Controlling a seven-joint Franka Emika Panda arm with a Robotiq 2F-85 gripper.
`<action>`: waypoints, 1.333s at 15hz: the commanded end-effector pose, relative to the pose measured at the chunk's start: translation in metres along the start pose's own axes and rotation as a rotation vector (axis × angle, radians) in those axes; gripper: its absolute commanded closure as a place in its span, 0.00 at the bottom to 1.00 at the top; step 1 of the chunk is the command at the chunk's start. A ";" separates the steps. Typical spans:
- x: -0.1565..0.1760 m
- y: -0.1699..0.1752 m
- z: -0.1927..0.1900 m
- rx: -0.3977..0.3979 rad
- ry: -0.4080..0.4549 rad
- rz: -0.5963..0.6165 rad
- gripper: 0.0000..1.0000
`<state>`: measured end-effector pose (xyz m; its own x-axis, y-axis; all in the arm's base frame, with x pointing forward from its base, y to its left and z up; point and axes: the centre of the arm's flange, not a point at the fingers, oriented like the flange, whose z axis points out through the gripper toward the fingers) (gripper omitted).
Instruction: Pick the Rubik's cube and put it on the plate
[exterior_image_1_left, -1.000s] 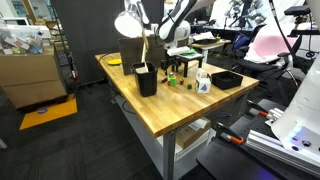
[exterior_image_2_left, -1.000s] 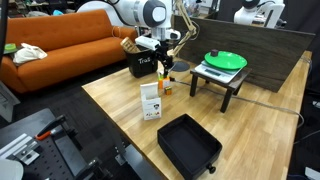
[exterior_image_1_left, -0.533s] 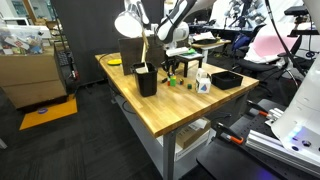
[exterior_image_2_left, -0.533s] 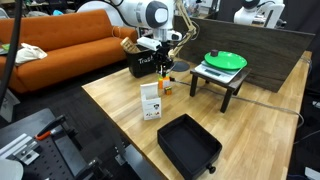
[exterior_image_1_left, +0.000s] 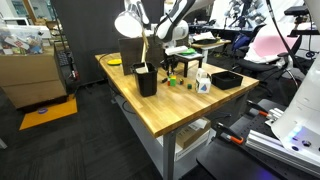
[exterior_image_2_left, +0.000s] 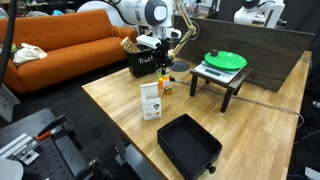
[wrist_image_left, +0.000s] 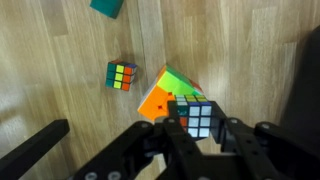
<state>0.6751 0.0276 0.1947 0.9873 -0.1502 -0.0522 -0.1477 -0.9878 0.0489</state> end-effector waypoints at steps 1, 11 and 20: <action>-0.022 0.001 -0.030 -0.011 0.067 -0.021 0.92; -0.067 0.055 -0.117 -0.023 0.265 0.146 0.92; -0.100 0.124 -0.166 -0.021 0.343 0.458 0.92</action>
<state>0.5867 -0.0635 0.3629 0.8388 -0.4687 0.2772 -0.4961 -0.8676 0.0341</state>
